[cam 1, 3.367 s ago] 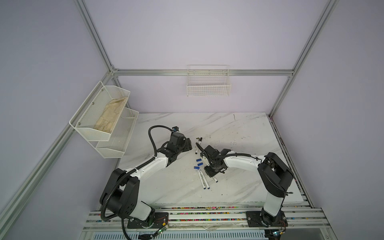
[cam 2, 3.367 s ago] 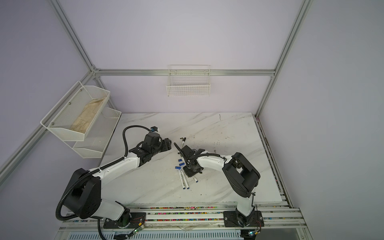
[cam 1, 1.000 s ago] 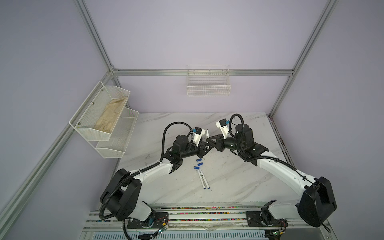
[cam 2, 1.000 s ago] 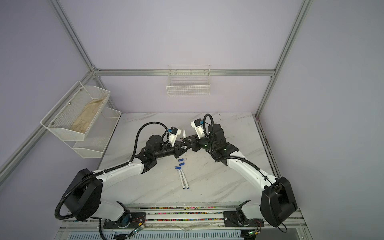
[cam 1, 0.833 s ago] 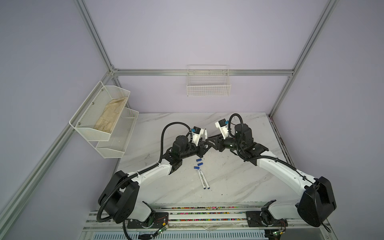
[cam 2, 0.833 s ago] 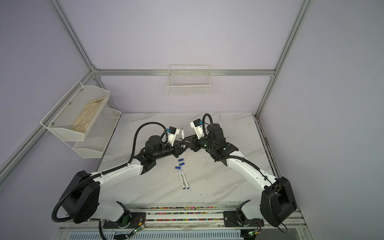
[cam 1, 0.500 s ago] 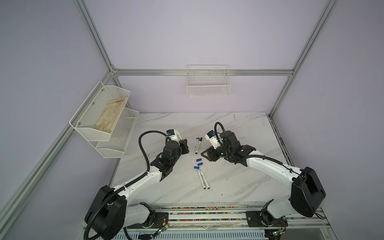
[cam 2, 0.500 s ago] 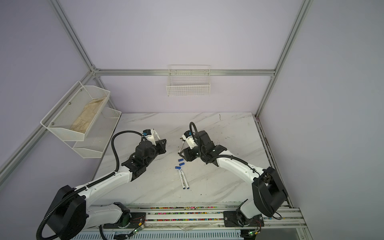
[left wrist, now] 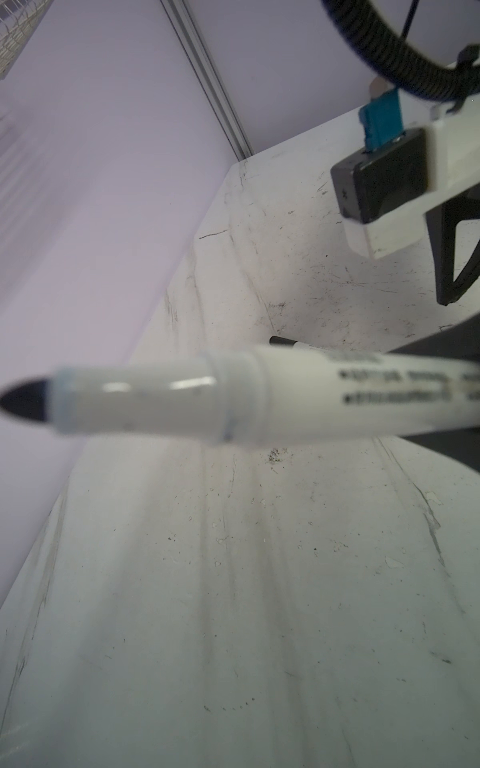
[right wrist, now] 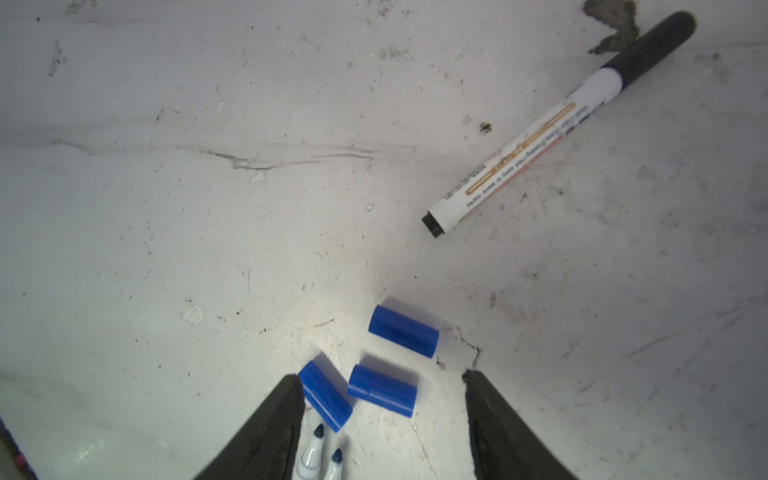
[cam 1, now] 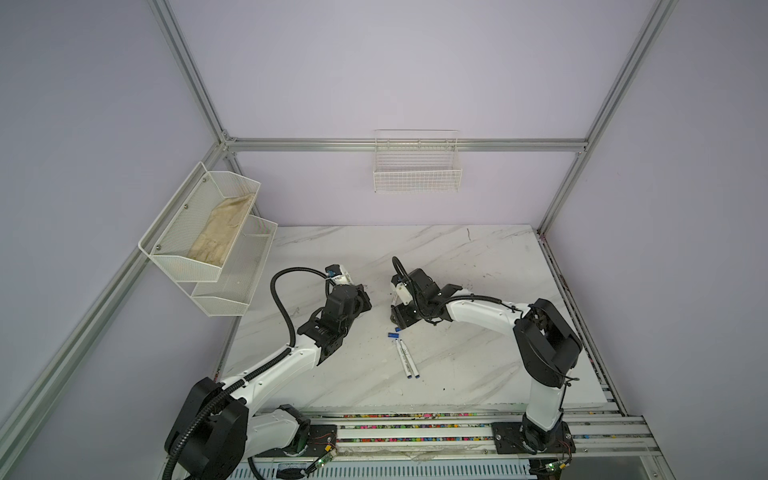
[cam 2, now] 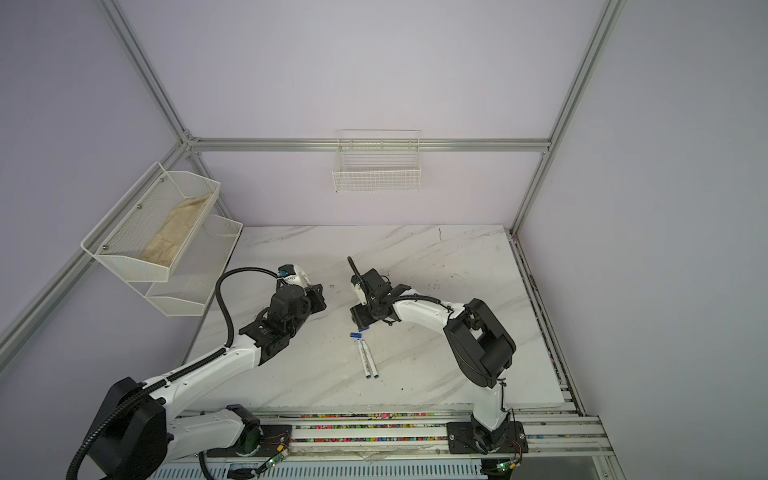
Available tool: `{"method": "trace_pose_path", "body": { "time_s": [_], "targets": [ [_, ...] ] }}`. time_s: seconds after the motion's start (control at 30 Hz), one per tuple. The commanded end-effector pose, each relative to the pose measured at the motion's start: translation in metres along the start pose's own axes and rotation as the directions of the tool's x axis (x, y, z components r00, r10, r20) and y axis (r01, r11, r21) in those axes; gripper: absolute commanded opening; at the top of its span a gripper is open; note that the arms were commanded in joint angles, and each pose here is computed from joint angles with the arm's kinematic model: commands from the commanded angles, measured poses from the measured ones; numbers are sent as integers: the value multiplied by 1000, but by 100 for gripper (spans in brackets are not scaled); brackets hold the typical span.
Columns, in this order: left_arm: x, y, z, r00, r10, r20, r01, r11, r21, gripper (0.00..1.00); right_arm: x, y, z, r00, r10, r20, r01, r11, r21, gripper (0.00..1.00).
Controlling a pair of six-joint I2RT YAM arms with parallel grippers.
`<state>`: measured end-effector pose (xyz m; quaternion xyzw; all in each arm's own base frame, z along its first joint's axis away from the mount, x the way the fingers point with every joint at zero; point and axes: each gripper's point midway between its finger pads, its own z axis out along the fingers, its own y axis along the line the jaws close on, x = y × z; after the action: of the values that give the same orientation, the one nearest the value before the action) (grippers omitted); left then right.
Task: Insert the pens into the pen caps
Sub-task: 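Move the open right gripper down over the blue caps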
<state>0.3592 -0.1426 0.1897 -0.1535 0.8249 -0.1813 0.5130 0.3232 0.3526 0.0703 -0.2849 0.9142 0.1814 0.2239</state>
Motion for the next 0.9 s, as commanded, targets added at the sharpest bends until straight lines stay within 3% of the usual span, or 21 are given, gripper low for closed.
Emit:
{"method": "trace_pose_path", "body": {
  "time_s": [0.0,0.33,0.57,0.87],
  "targets": [
    [2,6,-7,1000,-5,10,5,1000,-4,0,7,-10,11,999,13,-49,-8,996,89,64],
    [3,3,-7,1000,13,-3,-13,1000,8,0,6,-33,32,998,19,-60,-4,971,241,63],
    [6,-1,-2,1000,18,-21,-17,1000,18,0,19,-41,24,997,29,-73,-8,961,277,63],
    [8,-7,3,999,14,-34,-13,999,34,0,42,-66,5,990,119,-70,-88,934,346,63]
  ]
}}
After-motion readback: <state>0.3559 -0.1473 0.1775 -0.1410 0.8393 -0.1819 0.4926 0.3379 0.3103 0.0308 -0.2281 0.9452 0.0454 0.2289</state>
